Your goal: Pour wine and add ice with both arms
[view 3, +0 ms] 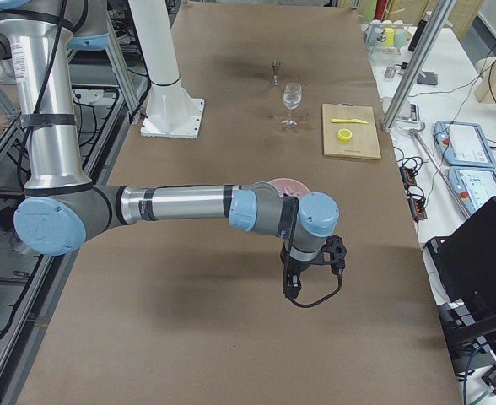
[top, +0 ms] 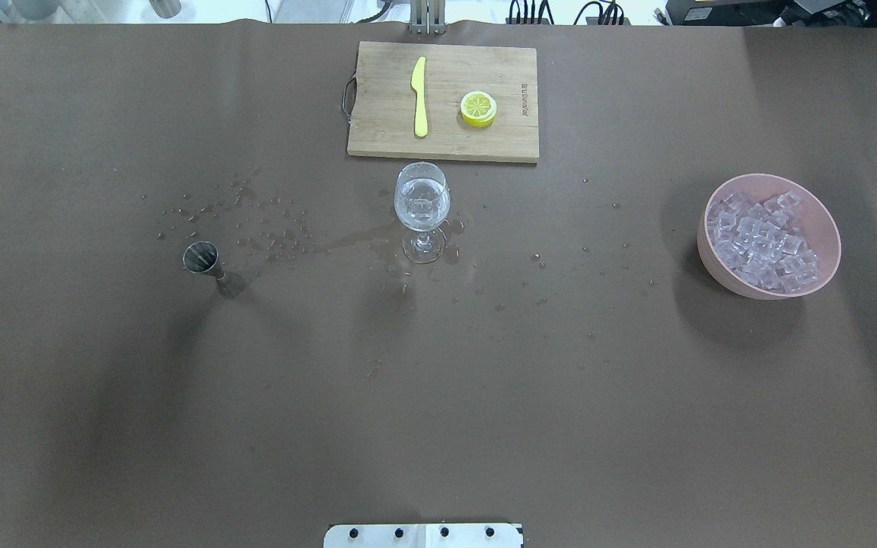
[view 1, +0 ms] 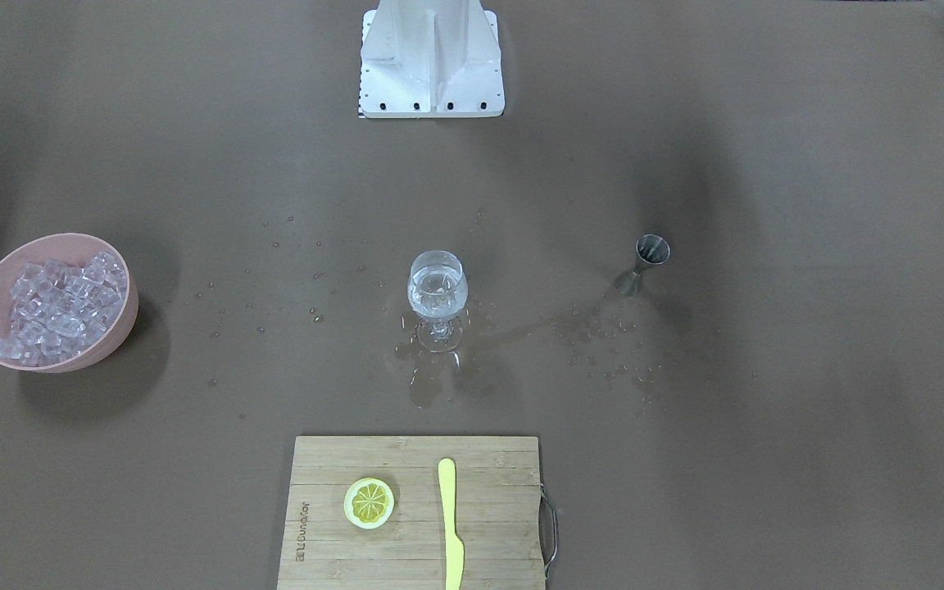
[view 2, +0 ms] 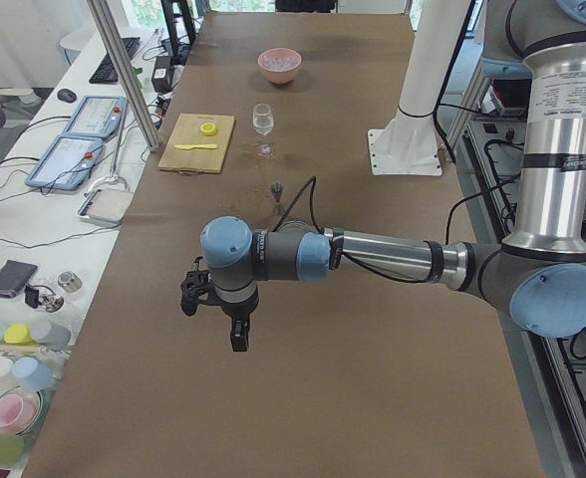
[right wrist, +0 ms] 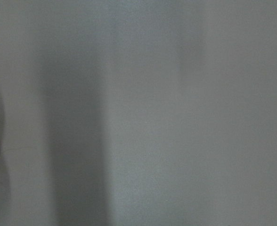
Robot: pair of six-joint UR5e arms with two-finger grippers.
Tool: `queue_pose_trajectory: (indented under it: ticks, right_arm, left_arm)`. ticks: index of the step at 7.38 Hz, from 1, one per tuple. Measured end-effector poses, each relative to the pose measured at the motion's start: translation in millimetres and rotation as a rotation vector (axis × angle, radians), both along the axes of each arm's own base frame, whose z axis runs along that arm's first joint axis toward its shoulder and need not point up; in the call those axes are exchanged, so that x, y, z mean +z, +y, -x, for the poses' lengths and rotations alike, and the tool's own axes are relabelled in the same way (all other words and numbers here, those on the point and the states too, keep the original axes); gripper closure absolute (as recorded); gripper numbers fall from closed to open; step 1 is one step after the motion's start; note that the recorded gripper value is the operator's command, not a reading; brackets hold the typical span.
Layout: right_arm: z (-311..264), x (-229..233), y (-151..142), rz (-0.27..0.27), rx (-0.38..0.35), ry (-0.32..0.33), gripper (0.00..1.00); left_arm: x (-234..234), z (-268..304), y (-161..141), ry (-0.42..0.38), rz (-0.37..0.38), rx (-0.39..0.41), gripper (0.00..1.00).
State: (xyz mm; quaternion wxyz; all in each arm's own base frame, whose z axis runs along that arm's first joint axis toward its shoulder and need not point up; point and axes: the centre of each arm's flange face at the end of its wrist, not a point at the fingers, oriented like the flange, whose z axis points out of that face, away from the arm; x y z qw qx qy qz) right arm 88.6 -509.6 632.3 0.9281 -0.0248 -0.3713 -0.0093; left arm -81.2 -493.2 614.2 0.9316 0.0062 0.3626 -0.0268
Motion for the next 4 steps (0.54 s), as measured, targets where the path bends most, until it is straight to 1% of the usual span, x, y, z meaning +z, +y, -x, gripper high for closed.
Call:
queue_pose_trajectory:
  ticks: [2,4]
  right_arm:
    - [0.0,0.1,2.7,-0.044,0.001,0.004,0.00]
    - [0.0,0.3,3.2,-0.054,0.002,0.005,0.00]
  left_arm:
    - [0.6,0.7,0.1,-0.005,0.000,0.000,0.02]
    - [0.9,0.8,-0.1,-0.006,0.000,0.000,0.02]
